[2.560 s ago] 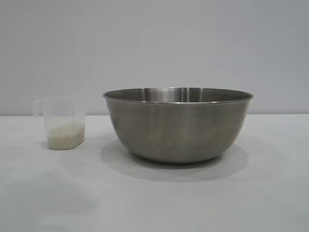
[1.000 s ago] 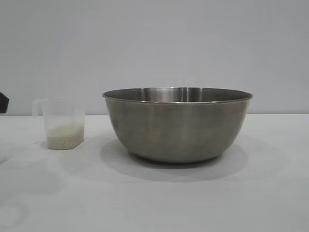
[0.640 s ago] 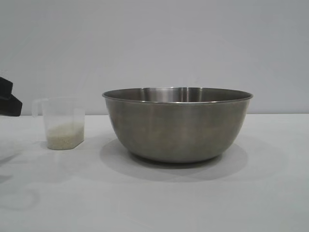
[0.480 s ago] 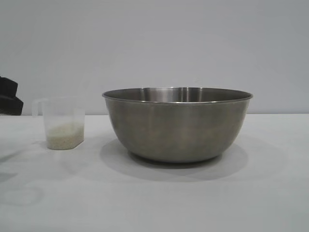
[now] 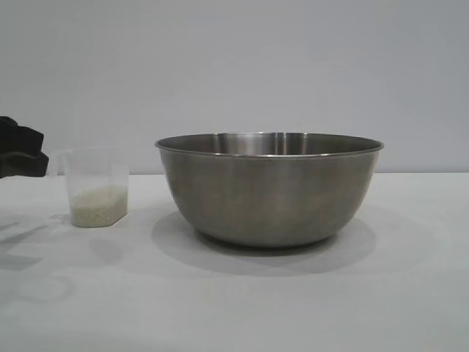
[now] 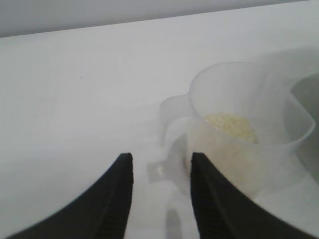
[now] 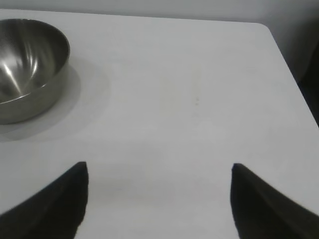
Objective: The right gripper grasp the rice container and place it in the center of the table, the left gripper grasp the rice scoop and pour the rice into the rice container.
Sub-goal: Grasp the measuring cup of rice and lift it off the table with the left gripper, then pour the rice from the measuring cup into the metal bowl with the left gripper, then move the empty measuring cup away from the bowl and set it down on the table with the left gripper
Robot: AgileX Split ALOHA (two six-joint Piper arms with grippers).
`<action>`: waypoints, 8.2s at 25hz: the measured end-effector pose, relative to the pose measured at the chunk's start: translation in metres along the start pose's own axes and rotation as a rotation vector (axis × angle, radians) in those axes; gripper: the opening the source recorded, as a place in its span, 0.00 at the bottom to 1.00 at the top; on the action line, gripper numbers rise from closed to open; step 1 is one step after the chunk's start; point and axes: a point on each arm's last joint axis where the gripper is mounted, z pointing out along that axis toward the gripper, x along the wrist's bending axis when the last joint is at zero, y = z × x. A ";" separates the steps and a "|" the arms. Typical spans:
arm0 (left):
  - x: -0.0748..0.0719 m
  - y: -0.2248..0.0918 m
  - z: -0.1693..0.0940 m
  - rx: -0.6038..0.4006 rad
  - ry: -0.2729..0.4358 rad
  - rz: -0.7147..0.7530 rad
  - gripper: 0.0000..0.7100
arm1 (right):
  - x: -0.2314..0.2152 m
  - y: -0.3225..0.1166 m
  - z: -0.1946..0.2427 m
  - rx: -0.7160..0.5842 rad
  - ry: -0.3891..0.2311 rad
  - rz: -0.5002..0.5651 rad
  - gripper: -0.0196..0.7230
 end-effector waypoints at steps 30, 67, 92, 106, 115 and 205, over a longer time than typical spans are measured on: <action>-0.003 0.008 0.062 -0.093 -0.081 0.066 0.00 | 0.000 0.000 0.000 0.000 0.000 0.000 0.77; -0.081 0.138 0.053 -0.690 -0.443 0.998 0.00 | 0.000 0.000 0.000 0.000 0.000 0.000 0.77; -0.112 0.124 0.047 -0.936 -0.365 1.787 0.00 | 0.000 0.000 0.000 0.000 0.000 0.000 0.77; -0.123 0.121 0.043 -1.101 -0.245 2.125 0.00 | 0.000 0.000 0.000 0.000 0.000 0.000 0.77; -0.136 0.119 0.040 -1.212 -0.178 2.279 0.00 | 0.000 0.000 0.000 0.000 0.000 0.000 0.77; -0.036 0.067 0.028 -0.240 0.198 0.185 0.00 | 0.000 0.000 0.000 0.000 0.000 0.000 0.77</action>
